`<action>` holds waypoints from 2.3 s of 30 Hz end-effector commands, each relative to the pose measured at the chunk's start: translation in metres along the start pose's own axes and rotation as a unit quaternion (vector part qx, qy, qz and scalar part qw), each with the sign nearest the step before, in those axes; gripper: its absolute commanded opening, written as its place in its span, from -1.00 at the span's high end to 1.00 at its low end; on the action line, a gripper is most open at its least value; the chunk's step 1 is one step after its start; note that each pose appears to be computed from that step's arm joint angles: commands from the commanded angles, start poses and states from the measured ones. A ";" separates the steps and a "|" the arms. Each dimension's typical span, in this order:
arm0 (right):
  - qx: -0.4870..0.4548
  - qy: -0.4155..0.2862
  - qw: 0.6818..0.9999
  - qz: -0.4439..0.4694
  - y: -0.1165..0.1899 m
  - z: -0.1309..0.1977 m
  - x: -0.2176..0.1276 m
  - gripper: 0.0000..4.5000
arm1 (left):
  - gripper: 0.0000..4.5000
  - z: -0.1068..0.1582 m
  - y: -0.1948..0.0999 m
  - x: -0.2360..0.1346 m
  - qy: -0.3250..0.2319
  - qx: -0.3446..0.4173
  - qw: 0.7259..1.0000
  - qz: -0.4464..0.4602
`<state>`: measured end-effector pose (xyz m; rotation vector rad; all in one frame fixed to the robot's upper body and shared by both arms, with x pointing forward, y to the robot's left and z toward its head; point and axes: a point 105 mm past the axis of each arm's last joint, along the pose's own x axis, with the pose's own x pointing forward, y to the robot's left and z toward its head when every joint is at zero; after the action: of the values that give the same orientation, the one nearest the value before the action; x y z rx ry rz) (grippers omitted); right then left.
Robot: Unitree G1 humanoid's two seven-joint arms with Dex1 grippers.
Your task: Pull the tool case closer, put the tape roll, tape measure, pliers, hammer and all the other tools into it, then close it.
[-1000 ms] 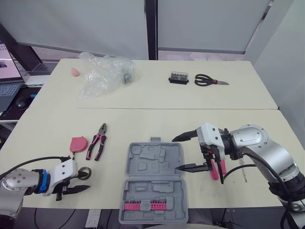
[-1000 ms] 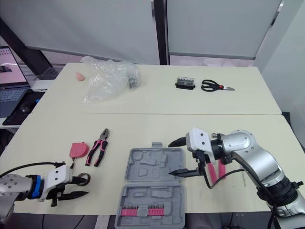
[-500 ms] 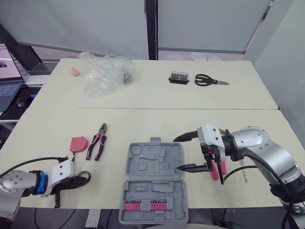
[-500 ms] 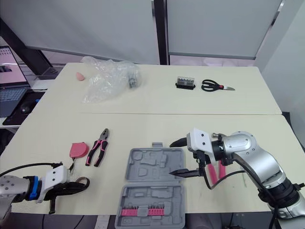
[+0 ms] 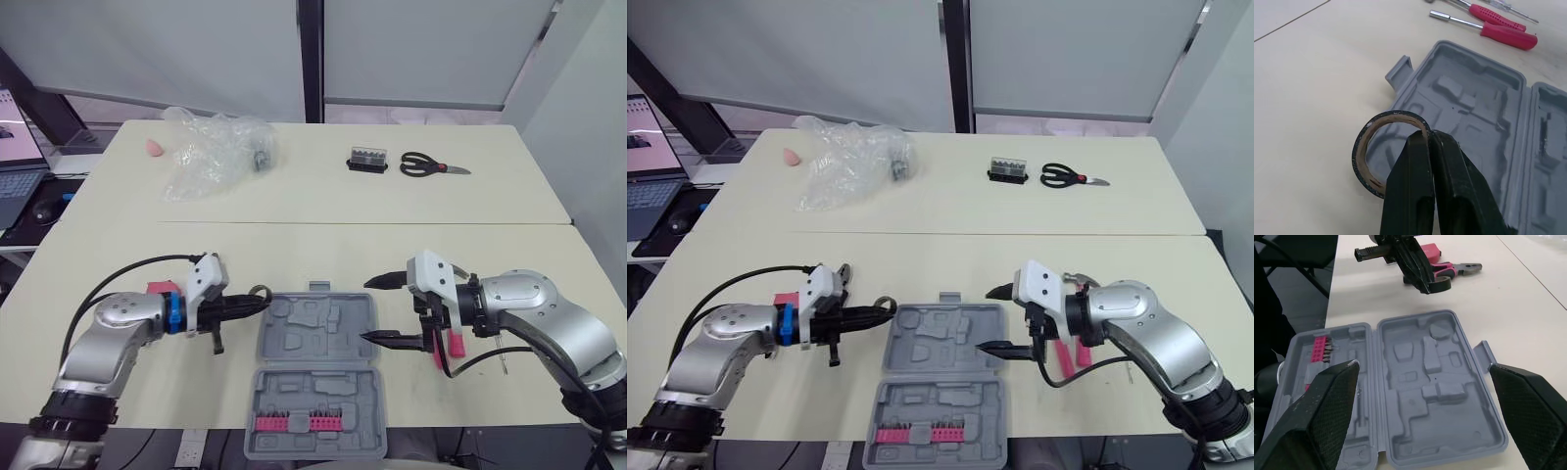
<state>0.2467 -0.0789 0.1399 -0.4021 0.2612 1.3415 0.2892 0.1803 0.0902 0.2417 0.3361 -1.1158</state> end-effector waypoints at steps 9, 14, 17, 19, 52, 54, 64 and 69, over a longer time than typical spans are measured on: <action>-0.021 0.006 0.999 -0.030 -0.006 0.007 0.002 -1.00 | 0.99 -0.009 -0.009 0.026 0.043 0.002 0.999 -0.032; -0.022 0.005 0.999 -0.031 -0.006 0.007 0.004 -1.00 | 0.99 -0.013 -0.012 0.026 0.048 -0.001 0.998 -0.030; -0.023 0.004 0.999 -0.033 -0.007 0.007 0.005 -1.00 | 0.99 -0.014 -0.012 0.027 0.047 -0.005 0.999 -0.026; -0.023 0.004 0.999 -0.033 -0.007 0.007 0.005 -1.00 | 0.99 -0.017 -0.010 0.028 0.049 -0.007 0.999 -0.022; -0.018 0.012 0.999 -0.043 -0.007 0.003 0.001 -1.00 | 0.02 -0.002 -0.001 0.002 0.047 0.035 0.998 -0.007; -0.018 0.012 0.999 -0.044 -0.007 0.003 0.002 -1.00 | 0.02 -0.001 -0.001 -0.001 0.044 0.034 0.998 -0.003; -0.022 0.010 0.999 -0.042 -0.008 0.003 0.004 -1.00 | 0.69 0.000 -0.001 0.002 0.025 0.039 0.999 -0.009; -0.023 0.009 0.999 -0.045 -0.008 0.003 0.004 -1.00 | 0.97 -0.001 -0.002 0.008 0.026 0.047 0.998 -0.014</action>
<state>0.2564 -0.0786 0.1346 -0.4460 0.2677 1.2471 0.2878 0.1769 0.0794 0.3269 0.3722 -1.1393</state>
